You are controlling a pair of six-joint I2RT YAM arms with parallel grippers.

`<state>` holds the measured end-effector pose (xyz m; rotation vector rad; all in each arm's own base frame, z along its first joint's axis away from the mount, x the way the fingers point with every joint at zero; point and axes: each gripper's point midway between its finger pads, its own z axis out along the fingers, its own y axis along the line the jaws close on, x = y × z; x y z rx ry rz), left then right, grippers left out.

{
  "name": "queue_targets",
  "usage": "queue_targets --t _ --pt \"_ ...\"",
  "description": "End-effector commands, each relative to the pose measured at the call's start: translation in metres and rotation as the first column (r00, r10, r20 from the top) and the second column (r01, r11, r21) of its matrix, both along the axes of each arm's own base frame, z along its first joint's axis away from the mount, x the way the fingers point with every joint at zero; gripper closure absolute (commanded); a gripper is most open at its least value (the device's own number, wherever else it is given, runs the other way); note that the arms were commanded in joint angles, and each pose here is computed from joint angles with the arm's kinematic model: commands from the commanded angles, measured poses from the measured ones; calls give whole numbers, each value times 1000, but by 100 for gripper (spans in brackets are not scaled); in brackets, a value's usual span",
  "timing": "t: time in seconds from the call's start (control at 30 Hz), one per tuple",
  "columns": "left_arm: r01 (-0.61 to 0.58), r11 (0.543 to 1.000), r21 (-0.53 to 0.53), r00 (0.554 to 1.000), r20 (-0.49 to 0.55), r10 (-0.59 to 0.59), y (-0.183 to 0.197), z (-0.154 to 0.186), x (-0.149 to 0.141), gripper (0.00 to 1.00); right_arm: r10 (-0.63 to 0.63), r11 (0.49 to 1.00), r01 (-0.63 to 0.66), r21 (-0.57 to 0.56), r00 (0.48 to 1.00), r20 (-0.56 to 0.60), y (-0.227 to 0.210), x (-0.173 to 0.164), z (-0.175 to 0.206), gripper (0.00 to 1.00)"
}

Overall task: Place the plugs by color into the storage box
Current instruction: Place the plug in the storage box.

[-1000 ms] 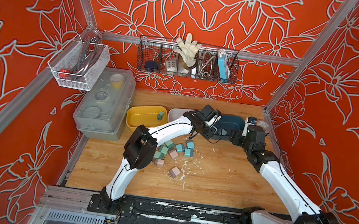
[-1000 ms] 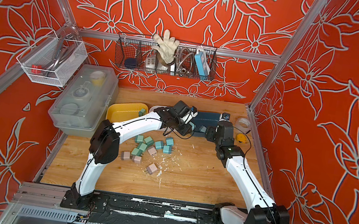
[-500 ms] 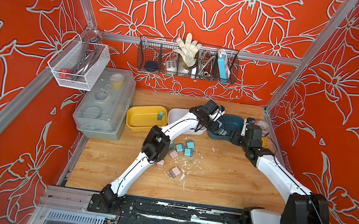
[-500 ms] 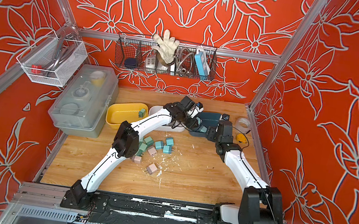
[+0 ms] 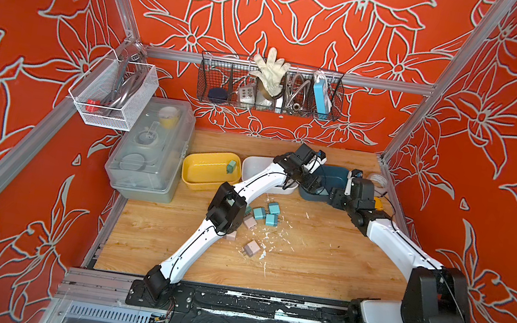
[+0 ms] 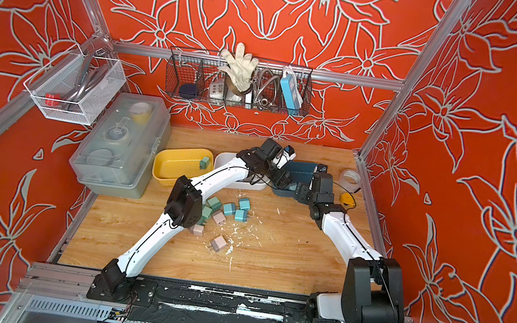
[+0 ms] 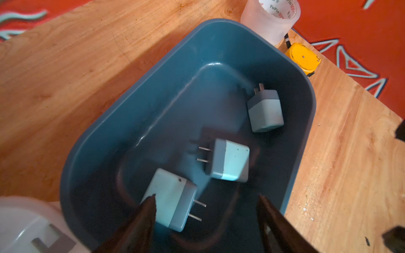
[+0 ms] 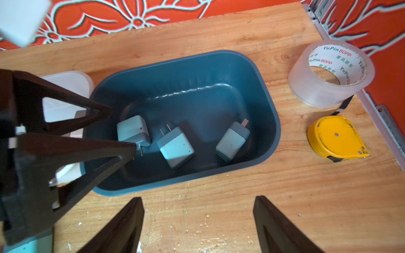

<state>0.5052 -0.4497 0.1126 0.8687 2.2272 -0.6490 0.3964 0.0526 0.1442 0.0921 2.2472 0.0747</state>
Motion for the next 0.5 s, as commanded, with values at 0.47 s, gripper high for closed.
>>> queue_targets --t 0.47 --pt "-117 993 -24 992 -46 116 38 79 -33 36 168 967 -161 196 986 -20 41 -13 28 21"
